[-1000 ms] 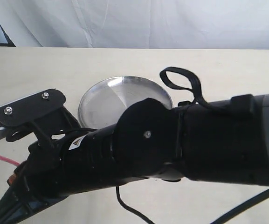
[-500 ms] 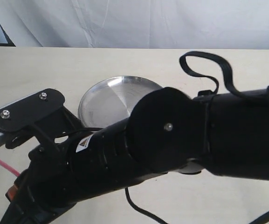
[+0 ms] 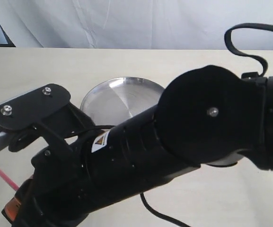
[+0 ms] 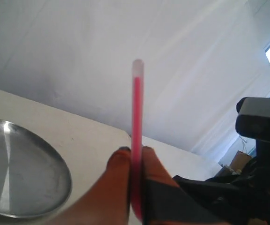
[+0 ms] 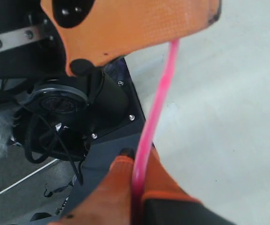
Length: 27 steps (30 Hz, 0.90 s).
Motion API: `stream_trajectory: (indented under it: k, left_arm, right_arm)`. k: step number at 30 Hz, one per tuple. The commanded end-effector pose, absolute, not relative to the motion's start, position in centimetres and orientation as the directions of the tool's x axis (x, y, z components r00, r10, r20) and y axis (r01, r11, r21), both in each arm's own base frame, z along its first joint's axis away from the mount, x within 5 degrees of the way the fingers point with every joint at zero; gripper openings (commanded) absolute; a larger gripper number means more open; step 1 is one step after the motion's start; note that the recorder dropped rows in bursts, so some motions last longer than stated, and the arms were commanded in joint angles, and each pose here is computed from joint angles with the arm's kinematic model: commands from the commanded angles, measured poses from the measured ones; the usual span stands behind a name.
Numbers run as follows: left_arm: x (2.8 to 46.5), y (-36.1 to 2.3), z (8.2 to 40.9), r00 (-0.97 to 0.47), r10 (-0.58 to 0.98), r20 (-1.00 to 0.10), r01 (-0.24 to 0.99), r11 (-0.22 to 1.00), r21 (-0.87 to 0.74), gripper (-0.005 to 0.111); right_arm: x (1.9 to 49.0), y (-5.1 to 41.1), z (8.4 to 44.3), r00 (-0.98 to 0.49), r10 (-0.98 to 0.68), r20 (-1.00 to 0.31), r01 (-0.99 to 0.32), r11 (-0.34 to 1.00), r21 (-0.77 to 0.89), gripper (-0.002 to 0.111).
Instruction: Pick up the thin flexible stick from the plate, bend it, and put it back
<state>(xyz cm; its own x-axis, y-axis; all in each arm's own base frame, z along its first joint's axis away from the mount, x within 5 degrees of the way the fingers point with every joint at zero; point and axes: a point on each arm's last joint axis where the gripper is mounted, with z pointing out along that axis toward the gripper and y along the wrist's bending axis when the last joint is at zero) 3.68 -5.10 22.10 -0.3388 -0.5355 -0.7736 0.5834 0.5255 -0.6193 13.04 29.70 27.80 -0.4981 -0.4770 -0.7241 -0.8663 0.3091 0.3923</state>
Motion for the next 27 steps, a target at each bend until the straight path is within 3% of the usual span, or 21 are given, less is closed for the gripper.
stream_trajectory:
  k: [1, 5, 14, 16, 18, 23, 27]
  left_arm:
    - [3.81, -4.89, 22.18, -0.361, -0.608, -0.707, 0.555, 0.469, -0.687, 0.0]
    - [3.93, -4.71, 22.3, -0.364, -0.644, -0.673, 0.535, 0.447, -0.717, 0.0]
    - [4.21, -4.27, 22.54, -0.375, -0.728, -0.575, 0.48, 0.378, -0.792, 0.037]
    - [4.31, -4.15, 22.47, -0.367, -0.733, -0.573, 0.467, 0.387, -0.795, 0.039]
    - [4.34, -4.12, 22.45, -0.365, -0.734, -0.572, 0.464, 0.39, -0.796, 0.036]
    - [4.32, -4.16, 22.41, -0.334, -0.699, -0.633, 0.49, 0.445, -0.75, 0.002]
    - [4.3, -4.18, 22.43, -0.295, -0.661, -0.69, 0.517, 0.496, -0.697, 0.0]
  right_arm:
    - [13.06, 29.43, 28.7, -0.456, -0.47, -0.756, -0.888, 0.293, 0.354, -0.001]
    - [12.98, 29.3, 28.41, -0.412, -0.512, -0.754, -0.91, 0.272, 0.313, -0.001]
    - [12.61, 29.17, 28.19, -0.397, -0.551, -0.734, -0.918, 0.241, 0.316, -0.001]
    - [12.52, 29.14, 28.15, -0.397, -0.557, -0.729, -0.918, 0.234, 0.32, -0.001]
    - [12.44, 29.12, 28.13, -0.397, -0.563, -0.725, -0.918, 0.229, 0.325, -0.001]
    - [12.42, 29.12, 28.12, -0.397, -0.564, -0.724, -0.918, 0.228, 0.325, -0.001]
    - [12.28, 29.01, 28.41, -0.402, -0.557, -0.726, -0.915, 0.224, 0.335, -0.001]
